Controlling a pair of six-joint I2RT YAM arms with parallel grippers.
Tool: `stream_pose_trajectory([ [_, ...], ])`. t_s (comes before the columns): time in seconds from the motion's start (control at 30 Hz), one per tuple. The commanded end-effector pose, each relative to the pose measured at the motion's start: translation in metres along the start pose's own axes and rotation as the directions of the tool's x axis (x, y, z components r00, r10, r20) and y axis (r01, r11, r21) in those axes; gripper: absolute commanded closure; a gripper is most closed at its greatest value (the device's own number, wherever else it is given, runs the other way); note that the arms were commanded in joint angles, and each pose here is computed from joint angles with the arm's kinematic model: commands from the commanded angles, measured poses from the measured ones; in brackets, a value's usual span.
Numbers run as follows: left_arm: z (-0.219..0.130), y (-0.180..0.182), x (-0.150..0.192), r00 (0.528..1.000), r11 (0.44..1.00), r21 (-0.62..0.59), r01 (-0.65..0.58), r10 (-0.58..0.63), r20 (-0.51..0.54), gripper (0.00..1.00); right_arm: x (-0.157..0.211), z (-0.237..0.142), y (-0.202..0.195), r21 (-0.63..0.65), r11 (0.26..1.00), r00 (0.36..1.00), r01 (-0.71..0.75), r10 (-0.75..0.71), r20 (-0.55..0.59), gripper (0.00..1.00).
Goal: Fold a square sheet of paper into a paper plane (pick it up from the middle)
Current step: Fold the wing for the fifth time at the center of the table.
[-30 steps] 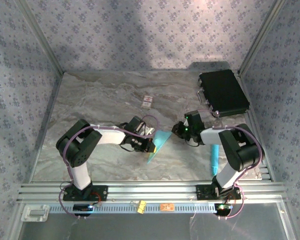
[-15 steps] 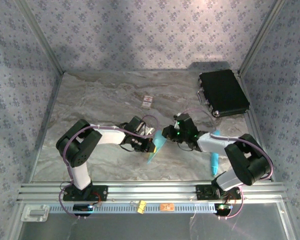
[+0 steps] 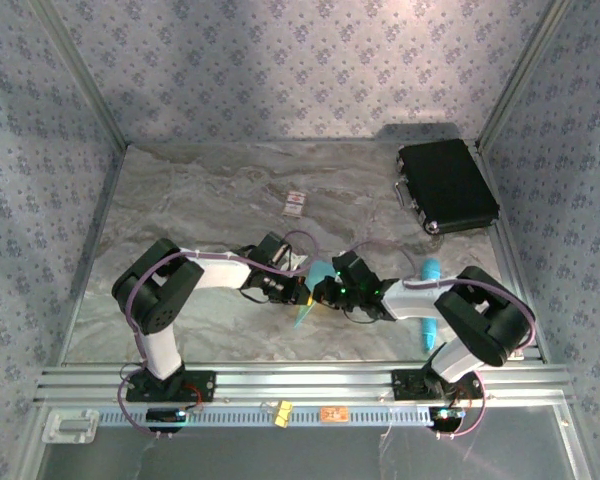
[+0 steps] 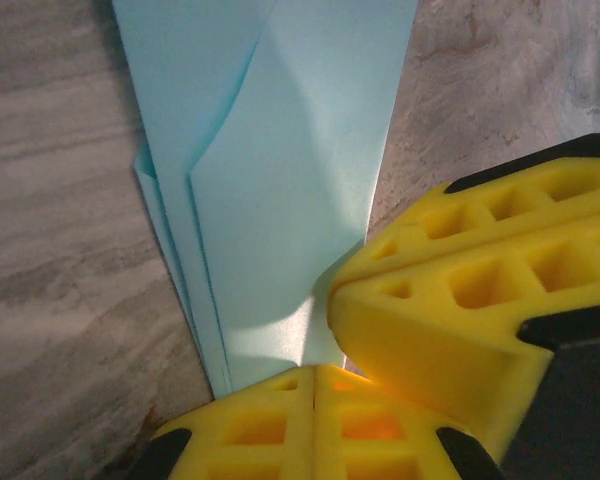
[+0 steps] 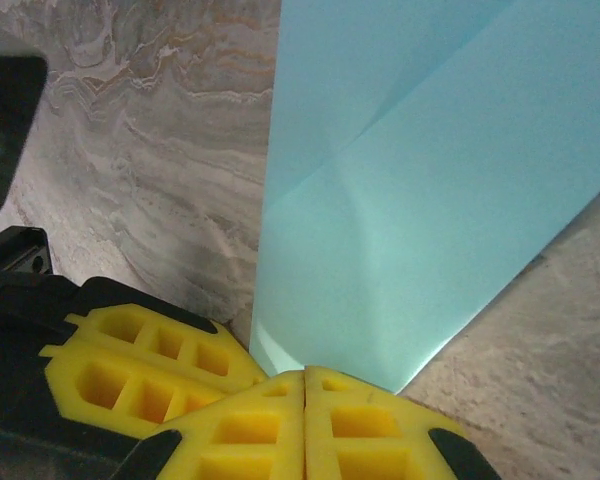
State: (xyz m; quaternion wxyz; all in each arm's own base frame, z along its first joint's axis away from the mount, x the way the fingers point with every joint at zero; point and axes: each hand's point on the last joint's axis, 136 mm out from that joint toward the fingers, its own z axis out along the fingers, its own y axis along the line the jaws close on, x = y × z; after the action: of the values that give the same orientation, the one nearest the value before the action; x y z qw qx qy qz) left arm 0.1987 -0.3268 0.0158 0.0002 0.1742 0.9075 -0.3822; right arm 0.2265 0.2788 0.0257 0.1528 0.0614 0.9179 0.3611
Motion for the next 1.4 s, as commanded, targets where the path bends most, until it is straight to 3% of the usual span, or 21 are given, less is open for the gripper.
stream_pose_trajectory([
  [0.0, 0.008, 0.049, 0.04, 0.99, 0.98, -0.176, 0.092, -0.108, -0.088, 1.0, 0.005, 0.006, -0.01, 0.031, 0.999, 1.0, -0.027, 0.027, -0.008, 0.93],
  [0.33, 0.007, 0.049, 0.042, 0.99, 0.979, -0.178, 0.096, -0.113, -0.086, 1.0, 0.004, -0.004, -0.048, 0.127, 0.986, 0.994, -0.106, 0.102, 0.036, 0.94],
  [0.57, 0.008, 0.05, 0.042, 0.988, 0.979, -0.177, 0.103, -0.121, -0.094, 1.0, -0.033, -0.019, -0.044, 0.091, 0.988, 0.988, -0.123, 0.113, 0.102, 0.92],
  [0.7, 0.007, 0.049, 0.043, 0.988, 0.979, -0.175, 0.102, -0.119, -0.094, 1.0, -0.049, -0.034, -0.02, 0.028, 0.997, 0.986, -0.076, 0.071, 0.151, 0.91],
  [1.0, 0.008, 0.047, 0.043, 0.987, 0.981, -0.168, 0.101, -0.12, -0.103, 1.0, -0.044, -0.013, -0.003, -0.028, 0.998, 0.995, -0.052, 0.055, 0.083, 0.9],
  [1.2, 0.008, 0.046, 0.042, 0.987, 0.981, -0.164, 0.1, -0.118, -0.107, 1.0, -0.057, -0.007, -0.045, 0.112, 0.989, 0.99, -0.101, 0.088, 0.113, 0.91],
  [1.37, 0.006, 0.045, 0.041, 0.988, 0.981, -0.166, 0.098, -0.115, -0.102, 1.0, -0.088, -0.029, -0.052, 0.088, 0.986, 0.977, -0.144, 0.127, 0.174, 0.91],
])
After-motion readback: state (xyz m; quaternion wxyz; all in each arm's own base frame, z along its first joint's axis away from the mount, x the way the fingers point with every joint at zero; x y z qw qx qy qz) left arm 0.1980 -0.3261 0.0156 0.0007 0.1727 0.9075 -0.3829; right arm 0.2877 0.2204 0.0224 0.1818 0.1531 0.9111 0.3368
